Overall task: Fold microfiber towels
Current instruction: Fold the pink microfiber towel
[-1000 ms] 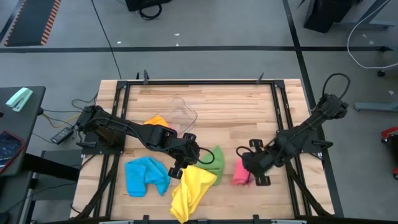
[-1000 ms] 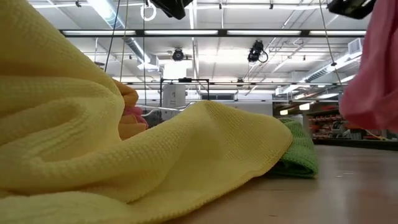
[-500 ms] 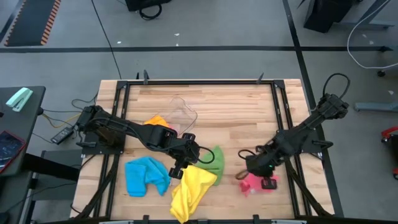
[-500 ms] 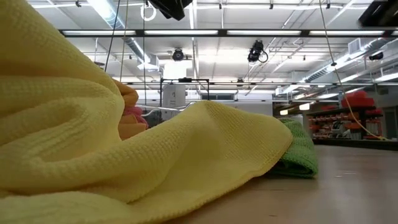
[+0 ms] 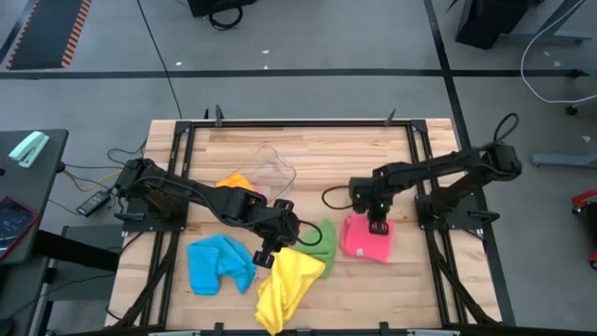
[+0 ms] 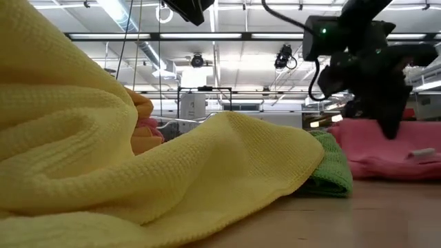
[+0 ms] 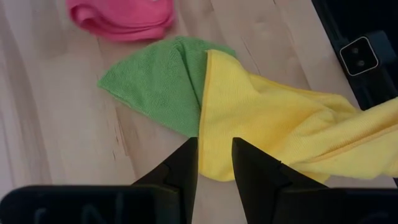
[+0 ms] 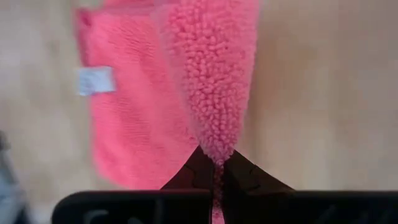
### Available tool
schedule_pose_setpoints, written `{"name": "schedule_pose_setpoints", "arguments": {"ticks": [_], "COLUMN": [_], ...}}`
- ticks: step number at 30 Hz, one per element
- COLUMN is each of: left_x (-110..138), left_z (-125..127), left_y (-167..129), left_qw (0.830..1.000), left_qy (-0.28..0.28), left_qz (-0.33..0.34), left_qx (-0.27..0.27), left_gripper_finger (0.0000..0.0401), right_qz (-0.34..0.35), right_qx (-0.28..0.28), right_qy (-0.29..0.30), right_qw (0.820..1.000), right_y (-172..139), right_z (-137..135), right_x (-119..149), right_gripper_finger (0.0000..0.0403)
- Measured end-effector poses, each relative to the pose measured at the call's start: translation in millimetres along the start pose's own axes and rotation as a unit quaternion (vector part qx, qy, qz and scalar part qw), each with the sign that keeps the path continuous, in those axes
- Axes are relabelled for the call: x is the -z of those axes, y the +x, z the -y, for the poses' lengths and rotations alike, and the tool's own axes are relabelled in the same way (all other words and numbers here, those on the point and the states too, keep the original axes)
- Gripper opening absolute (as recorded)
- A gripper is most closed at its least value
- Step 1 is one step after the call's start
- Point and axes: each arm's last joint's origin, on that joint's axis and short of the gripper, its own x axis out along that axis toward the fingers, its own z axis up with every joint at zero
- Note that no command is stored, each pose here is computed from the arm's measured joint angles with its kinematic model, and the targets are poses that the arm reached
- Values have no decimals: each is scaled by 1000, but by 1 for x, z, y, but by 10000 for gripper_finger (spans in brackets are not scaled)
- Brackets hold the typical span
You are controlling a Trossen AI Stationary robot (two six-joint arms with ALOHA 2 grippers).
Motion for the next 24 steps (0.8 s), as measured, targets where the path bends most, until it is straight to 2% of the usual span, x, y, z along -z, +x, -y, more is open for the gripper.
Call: {"name": "schedule_pose_setpoints", "arguments": {"ticks": [6, 10, 17, 24], "left_x": [0, 0, 0, -2], "left_z": [-3, -3, -5, -6], "left_y": [0, 0, 0, 3], "left_qw": [1000, 1000, 1000, 1000], "left_qy": [-3, -7, -9, -4], "left_qz": [0, 0, 0, 11], "left_qx": [-2, -3, -3, -5], "left_gripper_finger": [107, 107, 107, 107], "right_qz": [26, 43, 60, 90], "right_qx": [113, 132, 136, 212], "right_qy": [-4, -9, -10, 12], "right_qw": [993, 990, 989, 973], "right_y": [-7, -9, -4, 4], "right_z": [28, 33, 17, -7], "right_x": [-4, -7, -9, -7], "right_gripper_finger": [14, 16, 17, 17]}}
